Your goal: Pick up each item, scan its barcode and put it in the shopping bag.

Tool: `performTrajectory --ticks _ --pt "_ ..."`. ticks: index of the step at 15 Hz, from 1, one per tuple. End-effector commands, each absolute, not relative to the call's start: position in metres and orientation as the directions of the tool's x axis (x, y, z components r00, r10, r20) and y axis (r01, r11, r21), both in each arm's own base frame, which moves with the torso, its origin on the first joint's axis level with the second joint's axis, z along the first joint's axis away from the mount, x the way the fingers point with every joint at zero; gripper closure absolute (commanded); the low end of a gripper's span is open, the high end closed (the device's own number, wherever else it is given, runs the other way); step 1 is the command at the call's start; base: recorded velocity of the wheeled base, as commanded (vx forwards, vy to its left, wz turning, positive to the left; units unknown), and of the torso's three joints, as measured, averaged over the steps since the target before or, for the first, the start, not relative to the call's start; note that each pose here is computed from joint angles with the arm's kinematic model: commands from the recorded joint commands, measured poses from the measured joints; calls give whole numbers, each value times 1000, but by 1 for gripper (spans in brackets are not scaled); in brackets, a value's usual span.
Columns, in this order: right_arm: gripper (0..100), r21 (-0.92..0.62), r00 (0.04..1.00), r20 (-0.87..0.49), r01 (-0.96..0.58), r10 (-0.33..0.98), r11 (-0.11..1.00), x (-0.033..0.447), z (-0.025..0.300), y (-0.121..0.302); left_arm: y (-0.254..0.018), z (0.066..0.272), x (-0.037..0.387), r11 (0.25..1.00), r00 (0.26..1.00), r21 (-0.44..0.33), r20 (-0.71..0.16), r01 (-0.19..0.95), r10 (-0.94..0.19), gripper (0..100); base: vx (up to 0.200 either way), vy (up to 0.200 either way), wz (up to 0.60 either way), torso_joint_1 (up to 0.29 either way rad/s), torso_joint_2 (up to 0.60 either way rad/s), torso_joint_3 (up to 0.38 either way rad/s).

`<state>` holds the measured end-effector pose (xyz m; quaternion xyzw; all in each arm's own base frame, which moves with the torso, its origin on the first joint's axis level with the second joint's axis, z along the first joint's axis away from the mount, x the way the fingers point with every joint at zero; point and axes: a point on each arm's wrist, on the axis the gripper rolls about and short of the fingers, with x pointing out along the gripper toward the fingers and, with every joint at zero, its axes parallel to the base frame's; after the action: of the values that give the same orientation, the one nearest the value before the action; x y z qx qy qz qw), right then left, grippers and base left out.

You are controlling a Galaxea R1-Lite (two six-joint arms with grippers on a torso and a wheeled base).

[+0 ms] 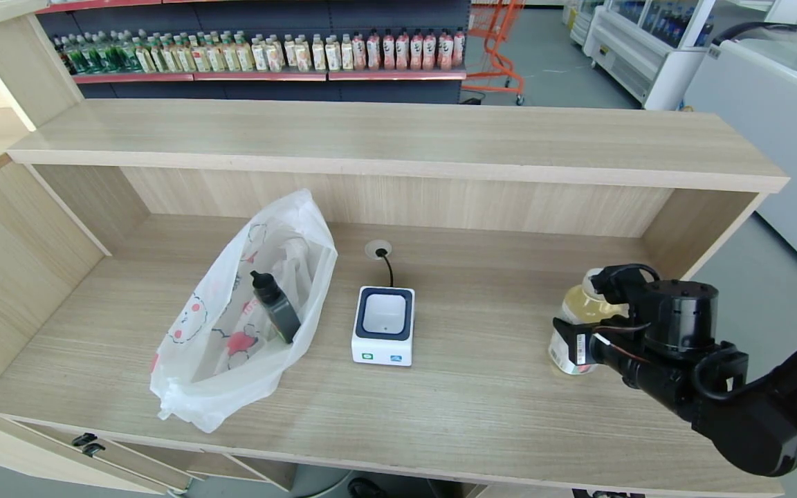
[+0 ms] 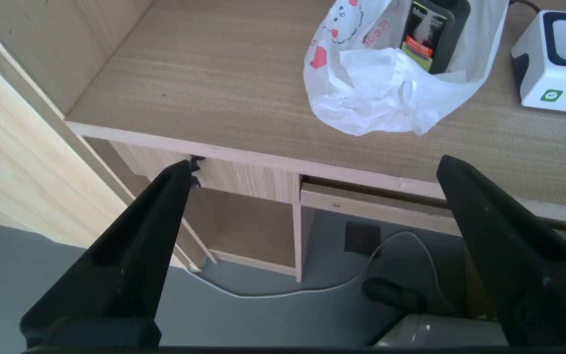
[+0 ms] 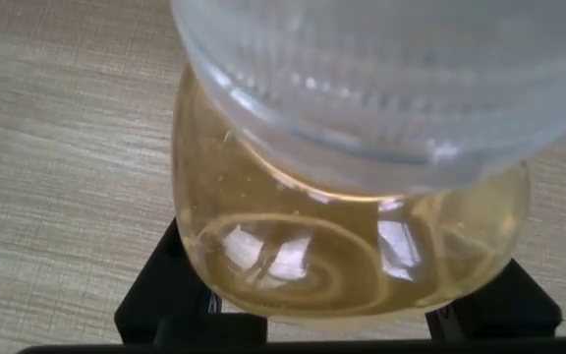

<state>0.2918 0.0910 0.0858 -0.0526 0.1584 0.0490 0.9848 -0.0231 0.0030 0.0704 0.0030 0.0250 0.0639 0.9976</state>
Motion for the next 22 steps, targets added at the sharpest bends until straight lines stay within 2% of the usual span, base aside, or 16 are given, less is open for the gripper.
performTrajectory --ticks 1,2,4,5,8,11,15,18,22 --pt "100 -67 950 -287 -148 123 987 289 97 90 3 70 -23 992 991 9 -49 -128 128 0 0 0 0 0 0 0" --pt "100 -50 951 -261 -184 165 982 287 106 90 3 70 -23 992 990 10 -50 -128 129 0 0 0 0 0 0 0" --pt "100 10 907 -149 -398 395 917 277 146 88 3 70 -23 992 991 9 -49 -128 128 0 0 0 0 0 0 0" --pt "100 33 850 -114 -515 515 857 268 165 88 3 70 -23 992 991 9 -49 -128 128 0 0 0 0 0 0 0" --pt "100 175 681 -38 -716 731 676 243 205 98 3 70 -23 992 990 10 -50 -128 129 0 0 0 0 0 0 0" --pt "100 326 563 46 -789 825 521 227 232 121 3 70 -23 992 990 10 -50 -128 129 0 0 0 0 0 0 0" --pt "100 481 425 71 -807 902 342 200 245 148 3 70 -23 992 990 10 -50 -128 129 0 0 0 0 0 0 0" --pt "100 494 312 78 -837 947 235 188 249 153 3 70 -23 992 991 9 -49 -128 128 0 0 0 0 0 0 0" --pt "100 525 214 43 -836 976 160 179 250 149 3 70 -23 992 991 9 -49 -128 128 0 0 0 0 0 0 0"
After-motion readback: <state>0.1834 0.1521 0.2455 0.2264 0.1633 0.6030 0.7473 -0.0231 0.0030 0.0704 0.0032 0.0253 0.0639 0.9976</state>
